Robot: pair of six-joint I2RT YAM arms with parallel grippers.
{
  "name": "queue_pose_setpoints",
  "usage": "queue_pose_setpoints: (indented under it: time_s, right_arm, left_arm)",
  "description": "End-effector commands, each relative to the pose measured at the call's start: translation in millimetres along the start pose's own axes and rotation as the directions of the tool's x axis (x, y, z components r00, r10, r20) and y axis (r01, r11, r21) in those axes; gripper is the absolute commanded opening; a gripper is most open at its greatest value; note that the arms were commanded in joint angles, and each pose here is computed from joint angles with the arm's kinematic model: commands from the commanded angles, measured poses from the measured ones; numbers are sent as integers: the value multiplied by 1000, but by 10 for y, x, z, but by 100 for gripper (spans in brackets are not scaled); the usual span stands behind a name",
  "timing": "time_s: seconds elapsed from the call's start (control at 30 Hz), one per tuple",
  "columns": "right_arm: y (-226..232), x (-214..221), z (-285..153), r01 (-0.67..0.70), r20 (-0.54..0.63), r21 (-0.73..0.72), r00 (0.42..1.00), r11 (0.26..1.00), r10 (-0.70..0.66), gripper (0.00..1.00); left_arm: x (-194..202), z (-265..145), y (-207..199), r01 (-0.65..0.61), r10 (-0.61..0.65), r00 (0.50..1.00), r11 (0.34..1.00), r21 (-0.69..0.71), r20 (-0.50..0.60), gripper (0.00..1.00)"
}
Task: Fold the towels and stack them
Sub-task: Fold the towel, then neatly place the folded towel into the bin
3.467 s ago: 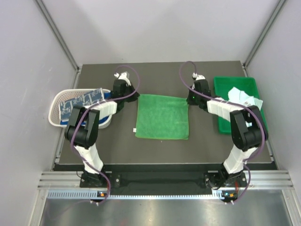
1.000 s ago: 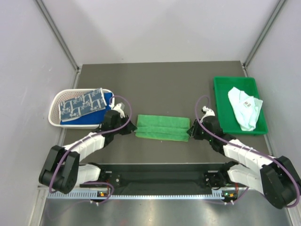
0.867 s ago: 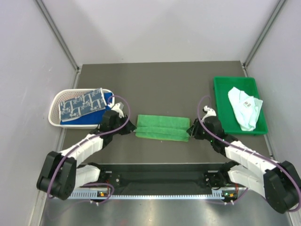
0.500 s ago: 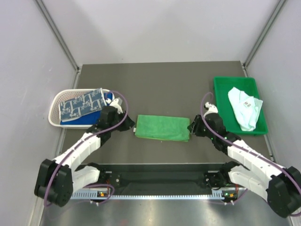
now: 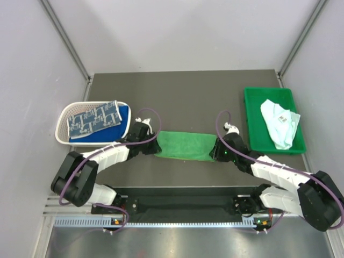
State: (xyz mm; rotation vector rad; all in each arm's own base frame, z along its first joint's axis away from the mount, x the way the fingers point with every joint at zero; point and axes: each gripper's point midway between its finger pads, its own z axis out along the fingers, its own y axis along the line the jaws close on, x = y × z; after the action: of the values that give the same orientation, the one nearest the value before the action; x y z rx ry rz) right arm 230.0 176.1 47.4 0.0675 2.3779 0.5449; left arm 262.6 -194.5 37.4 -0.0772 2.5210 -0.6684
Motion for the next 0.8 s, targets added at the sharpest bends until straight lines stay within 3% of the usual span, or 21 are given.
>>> queue_pose_setpoints:
  time_s: [0.0, 0.2, 0.57, 0.77]
  right_arm:
    - [-31, 101, 5, -44, 8, -2, 999, 999, 44, 35]
    - [-114, 220, 22, -40, -33, 28, 999, 999, 41, 34]
    - [-124, 164, -80, -41, -12, 37, 999, 998, 41, 33]
    - [-28, -167, -269, -15, 68, 43, 998, 999, 12, 34]
  left_arm:
    - [90, 18, 125, 32, -32, 999, 999, -43, 4, 22]
    - [74, -24, 145, 29, -28, 999, 998, -56, 17, 28]
    - [62, -165, 285, 3, -1, 1000, 989, -151, 13, 28]
    - [-421, -398, 66, -8, 28, 992, 987, -162, 122, 45]
